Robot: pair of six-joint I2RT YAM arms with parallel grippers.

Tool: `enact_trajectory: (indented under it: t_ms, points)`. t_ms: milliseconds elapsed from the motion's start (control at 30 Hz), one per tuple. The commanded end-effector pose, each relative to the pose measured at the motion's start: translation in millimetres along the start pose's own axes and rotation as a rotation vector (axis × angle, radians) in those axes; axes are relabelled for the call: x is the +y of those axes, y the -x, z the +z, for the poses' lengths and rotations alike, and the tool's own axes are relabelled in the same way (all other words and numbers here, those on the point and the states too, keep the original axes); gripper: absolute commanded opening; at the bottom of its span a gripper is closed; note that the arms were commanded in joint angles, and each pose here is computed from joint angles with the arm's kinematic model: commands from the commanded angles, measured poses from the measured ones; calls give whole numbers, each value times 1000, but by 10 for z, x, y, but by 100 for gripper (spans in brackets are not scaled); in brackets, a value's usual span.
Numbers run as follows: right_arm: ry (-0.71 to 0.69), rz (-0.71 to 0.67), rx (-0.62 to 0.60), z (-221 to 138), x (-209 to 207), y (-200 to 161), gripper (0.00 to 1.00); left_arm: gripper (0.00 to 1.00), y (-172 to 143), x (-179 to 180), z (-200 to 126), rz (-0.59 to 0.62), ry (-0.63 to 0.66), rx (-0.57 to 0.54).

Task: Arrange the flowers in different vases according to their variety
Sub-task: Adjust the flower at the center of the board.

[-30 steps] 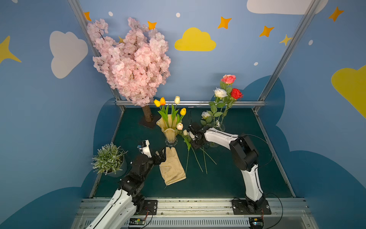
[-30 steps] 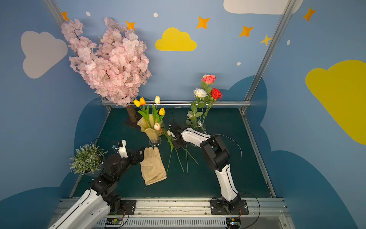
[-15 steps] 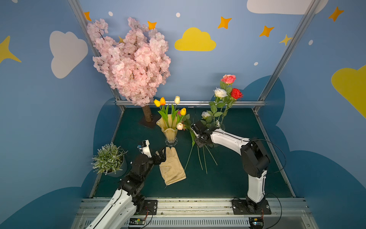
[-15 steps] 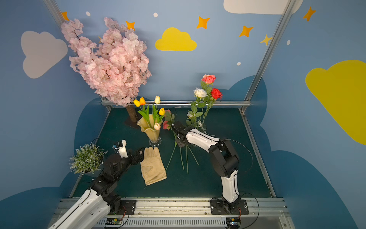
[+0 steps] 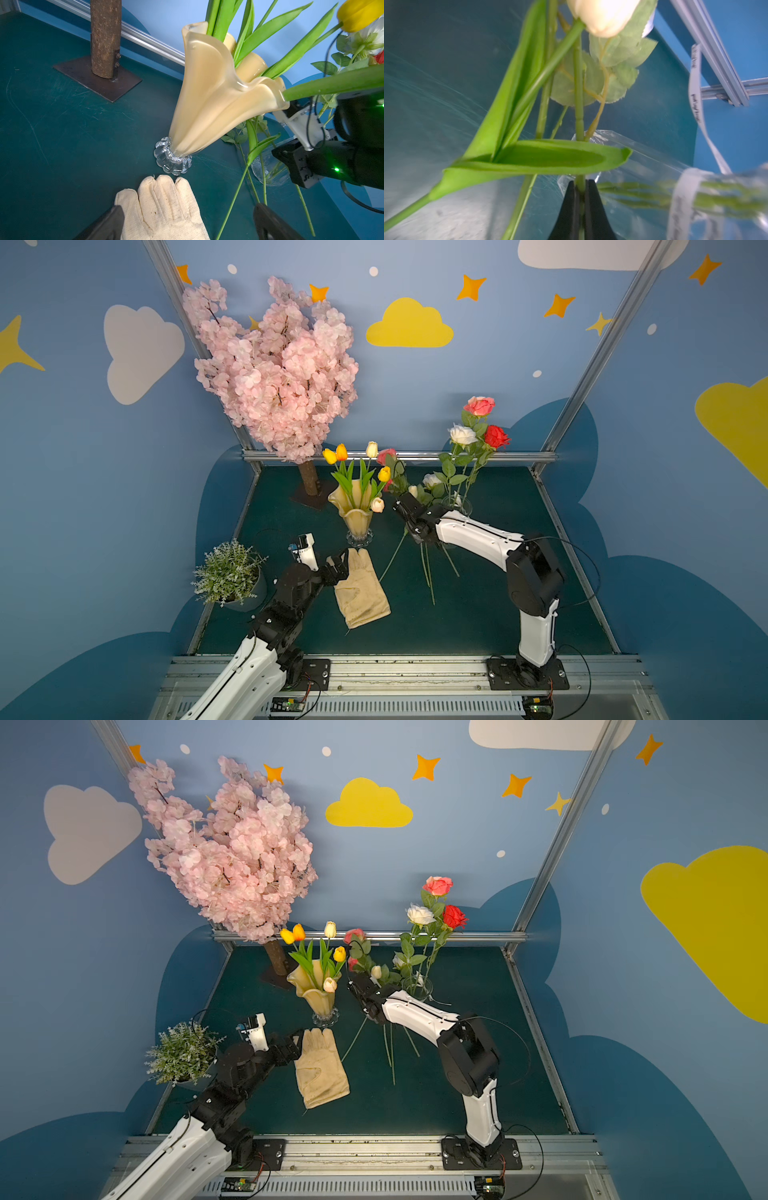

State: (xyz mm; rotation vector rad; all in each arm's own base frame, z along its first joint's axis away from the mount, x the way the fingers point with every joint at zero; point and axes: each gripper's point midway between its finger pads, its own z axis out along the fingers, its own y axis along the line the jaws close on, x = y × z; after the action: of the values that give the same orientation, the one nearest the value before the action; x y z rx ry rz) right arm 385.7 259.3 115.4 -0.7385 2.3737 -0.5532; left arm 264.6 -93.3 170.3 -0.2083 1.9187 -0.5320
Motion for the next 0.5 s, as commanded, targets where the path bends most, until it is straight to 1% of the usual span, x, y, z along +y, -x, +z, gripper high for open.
enact_trajectory:
  t_ms: [0, 33, 67, 167, 233, 333, 367, 467]
  points:
    - [-150, -69, 73, -205, -210, -126, 0, 100, 141, -112, -24, 13, -36, -35]
    - [-138, -51, 60, -254, -224, -125, 0, 100, 144, -115, -26, 14, -38, -36]
    - [-81, -24, 50, -271, -195, -128, 0, 100, 144, -119, -25, 13, -40, -36]
    - [186, 67, 74, -249, 47, -206, 0, 100, 138, -146, -18, 15, -53, -30]
    - [341, 114, 81, -296, 220, -260, 0, 100, 132, -181, -12, 26, -69, -19]
    - [536, 148, 105, -364, 481, -341, 0, 100, 109, -256, 10, 37, -103, -1]
    - [565, 147, 119, -365, 541, -369, 0, 100, 100, -285, 21, 39, -115, 6]
    - [557, 144, 174, -232, 607, -490, 0, 100, 61, -347, 61, 51, -137, 33]
